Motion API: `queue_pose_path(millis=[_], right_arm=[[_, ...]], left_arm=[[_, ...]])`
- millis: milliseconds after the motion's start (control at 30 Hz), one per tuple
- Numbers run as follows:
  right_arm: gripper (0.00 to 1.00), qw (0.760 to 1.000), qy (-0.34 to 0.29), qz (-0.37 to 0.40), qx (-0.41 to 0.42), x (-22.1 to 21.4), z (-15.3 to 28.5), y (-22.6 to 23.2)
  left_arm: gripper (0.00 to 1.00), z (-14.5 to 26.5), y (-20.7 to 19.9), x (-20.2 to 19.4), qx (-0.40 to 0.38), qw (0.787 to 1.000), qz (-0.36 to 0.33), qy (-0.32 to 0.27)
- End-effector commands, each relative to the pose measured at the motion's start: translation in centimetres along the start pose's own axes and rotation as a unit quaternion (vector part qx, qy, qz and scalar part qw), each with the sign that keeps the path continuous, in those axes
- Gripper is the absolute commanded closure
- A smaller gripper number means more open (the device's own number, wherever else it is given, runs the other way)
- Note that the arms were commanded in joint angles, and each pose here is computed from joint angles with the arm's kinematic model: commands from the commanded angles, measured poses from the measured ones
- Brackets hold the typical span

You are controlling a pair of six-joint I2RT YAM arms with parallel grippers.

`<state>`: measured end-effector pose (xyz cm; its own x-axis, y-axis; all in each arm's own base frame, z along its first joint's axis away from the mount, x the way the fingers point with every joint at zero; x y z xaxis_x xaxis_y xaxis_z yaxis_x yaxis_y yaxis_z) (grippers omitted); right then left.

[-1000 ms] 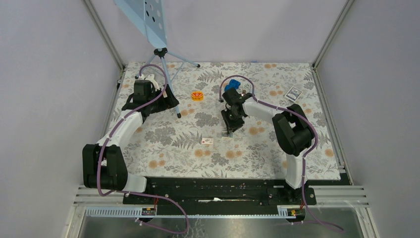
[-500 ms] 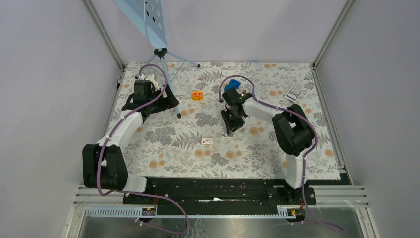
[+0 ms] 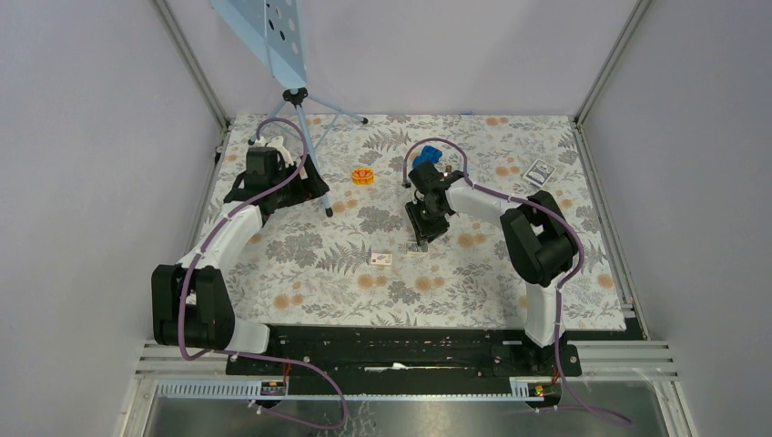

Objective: Unload the staples from the stapler
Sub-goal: Adjust the staple in the staple box.

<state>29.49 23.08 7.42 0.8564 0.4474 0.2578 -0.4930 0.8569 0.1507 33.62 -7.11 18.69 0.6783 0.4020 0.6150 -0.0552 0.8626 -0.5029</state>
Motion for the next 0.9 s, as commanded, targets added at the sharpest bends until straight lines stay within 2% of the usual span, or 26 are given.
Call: queue_pose_path(millis=[0, 267, 500, 867], right_arm=[[0.6, 0.999, -0.034, 0.012, 0.009, 0.9, 2.1, 0.8], [0.46, 0.998, -0.06, 0.01, 0.014, 1.4, 3.6, 1.2], [0.37, 0.999, -0.031, -0.007, 0.018, 0.5, 2.3, 1.2], [0.37, 0.999, -0.008, -0.023, 0.021, 0.2, 0.7, 1.2]], left_arm=[[0.12, 0.3, -0.8, 1.0, -0.021, 0.999, -0.005, -0.025], [0.12, 0.3, -0.9, 1.0, -0.023, 0.999, -0.005, -0.025], [0.12, 0.4, -1.0, 1.0, -0.025, 0.999, -0.004, -0.025], [0.12, 0.5, -0.9, 1.0, -0.024, 0.999, -0.005, -0.026]])
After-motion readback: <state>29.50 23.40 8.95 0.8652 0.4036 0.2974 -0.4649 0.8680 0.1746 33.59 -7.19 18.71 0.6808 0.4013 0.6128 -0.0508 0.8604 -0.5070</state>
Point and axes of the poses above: each gripper's point midway between its finger pads, its own z axis back along the fingers, its own y axis along the line the jaws close on, x = y × z, the point moved 6 cm from there along z, back along the fingers, and after that the axes turned 5 degrees about z, right-handed, at the moved point
